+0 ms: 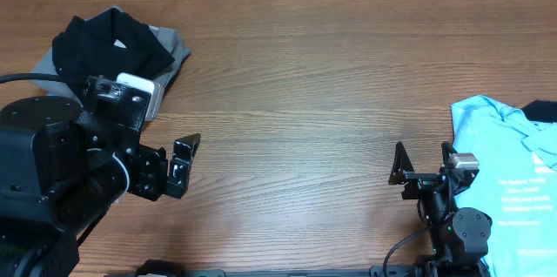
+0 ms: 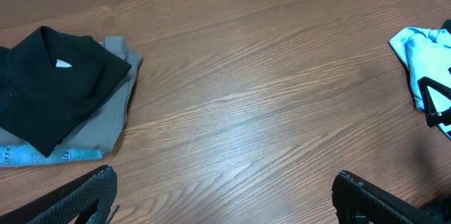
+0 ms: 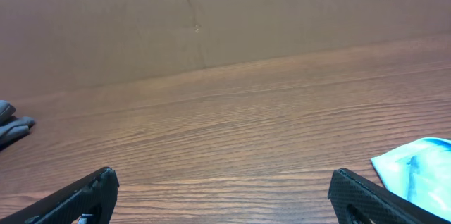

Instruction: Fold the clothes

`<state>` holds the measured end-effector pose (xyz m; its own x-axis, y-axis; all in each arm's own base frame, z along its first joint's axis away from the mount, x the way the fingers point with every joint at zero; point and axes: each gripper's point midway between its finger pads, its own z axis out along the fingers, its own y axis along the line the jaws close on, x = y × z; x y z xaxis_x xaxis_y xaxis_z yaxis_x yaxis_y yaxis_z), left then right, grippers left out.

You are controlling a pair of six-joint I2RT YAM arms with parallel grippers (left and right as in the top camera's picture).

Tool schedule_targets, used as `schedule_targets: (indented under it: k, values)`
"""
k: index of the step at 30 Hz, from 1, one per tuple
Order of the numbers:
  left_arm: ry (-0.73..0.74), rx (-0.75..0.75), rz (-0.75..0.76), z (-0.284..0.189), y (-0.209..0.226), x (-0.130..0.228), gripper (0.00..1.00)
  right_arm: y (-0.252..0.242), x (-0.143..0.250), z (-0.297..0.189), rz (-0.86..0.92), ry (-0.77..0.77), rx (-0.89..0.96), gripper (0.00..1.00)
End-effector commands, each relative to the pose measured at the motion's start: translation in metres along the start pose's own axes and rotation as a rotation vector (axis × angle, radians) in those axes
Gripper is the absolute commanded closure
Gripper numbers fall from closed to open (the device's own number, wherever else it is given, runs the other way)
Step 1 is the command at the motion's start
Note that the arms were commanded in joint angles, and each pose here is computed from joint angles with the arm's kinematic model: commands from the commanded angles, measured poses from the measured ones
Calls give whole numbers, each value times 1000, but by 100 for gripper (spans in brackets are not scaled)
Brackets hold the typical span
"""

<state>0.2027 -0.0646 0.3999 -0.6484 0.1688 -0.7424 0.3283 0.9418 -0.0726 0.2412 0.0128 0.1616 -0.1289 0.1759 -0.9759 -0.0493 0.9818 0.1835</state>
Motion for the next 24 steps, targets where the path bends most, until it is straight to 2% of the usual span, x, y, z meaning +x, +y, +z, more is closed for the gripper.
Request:
schedule_targets:
  k: [1, 11, 13, 18, 24]
  values:
    - [-7, -2, -7, -1, 0, -1, 0, 0, -3, 0, -5, -14, -1, 0]
    - [-29, -24, 4, -7, 2, -1, 0, 0, -3, 0, -5, -14, -1, 0]
    - [-77, -52, 7, -13, 7, -7, 0, 0, -3, 0, -5, -14, -1, 0]
    - [-303, -49, 29, -12, 9, -29, 0, 0, -3, 0, -5, -14, -1, 0]
    - [-480, -80, 50, 16, 19, 0, 0, 0, -3, 0, -5, -14, -1, 0]
